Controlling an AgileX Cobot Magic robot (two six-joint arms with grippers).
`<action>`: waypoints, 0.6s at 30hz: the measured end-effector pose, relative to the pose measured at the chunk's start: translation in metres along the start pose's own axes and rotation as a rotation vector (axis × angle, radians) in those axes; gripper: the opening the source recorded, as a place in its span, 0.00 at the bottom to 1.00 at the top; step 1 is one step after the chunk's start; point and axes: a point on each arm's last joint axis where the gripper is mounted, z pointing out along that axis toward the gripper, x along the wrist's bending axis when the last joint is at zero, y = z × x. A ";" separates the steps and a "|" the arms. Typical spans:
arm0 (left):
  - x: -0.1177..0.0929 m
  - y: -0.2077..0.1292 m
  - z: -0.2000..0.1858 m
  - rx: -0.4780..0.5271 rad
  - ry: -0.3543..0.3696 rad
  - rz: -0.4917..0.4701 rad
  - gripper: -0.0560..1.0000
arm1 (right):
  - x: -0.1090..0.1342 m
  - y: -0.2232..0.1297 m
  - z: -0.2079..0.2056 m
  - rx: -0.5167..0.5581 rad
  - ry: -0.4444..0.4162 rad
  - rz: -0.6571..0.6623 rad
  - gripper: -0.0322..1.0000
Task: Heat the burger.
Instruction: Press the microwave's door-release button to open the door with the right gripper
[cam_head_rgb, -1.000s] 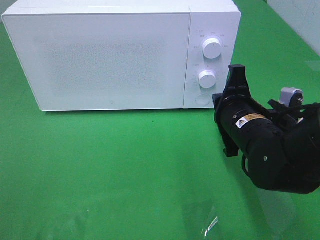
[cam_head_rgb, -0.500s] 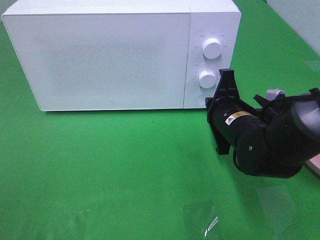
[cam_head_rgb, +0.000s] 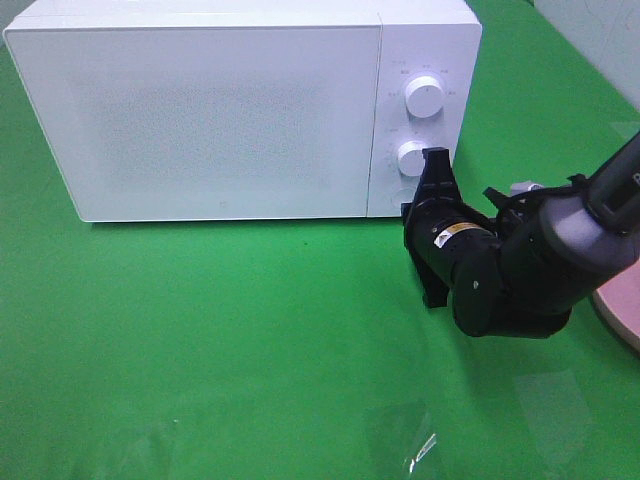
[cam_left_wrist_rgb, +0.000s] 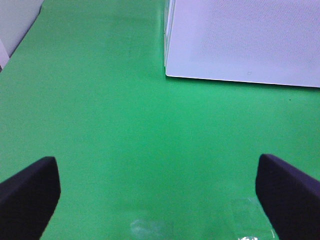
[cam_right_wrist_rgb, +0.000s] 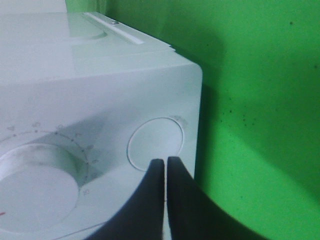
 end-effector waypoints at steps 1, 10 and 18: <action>0.000 0.000 0.000 0.000 0.000 0.000 0.98 | 0.000 0.000 0.000 0.000 0.000 0.000 0.04; 0.000 0.000 0.000 0.000 0.000 0.000 0.98 | -0.001 0.006 0.014 -0.018 -0.002 0.006 0.04; 0.000 0.000 0.000 0.000 0.000 0.000 0.98 | 0.005 0.007 0.022 -0.023 0.008 0.013 0.04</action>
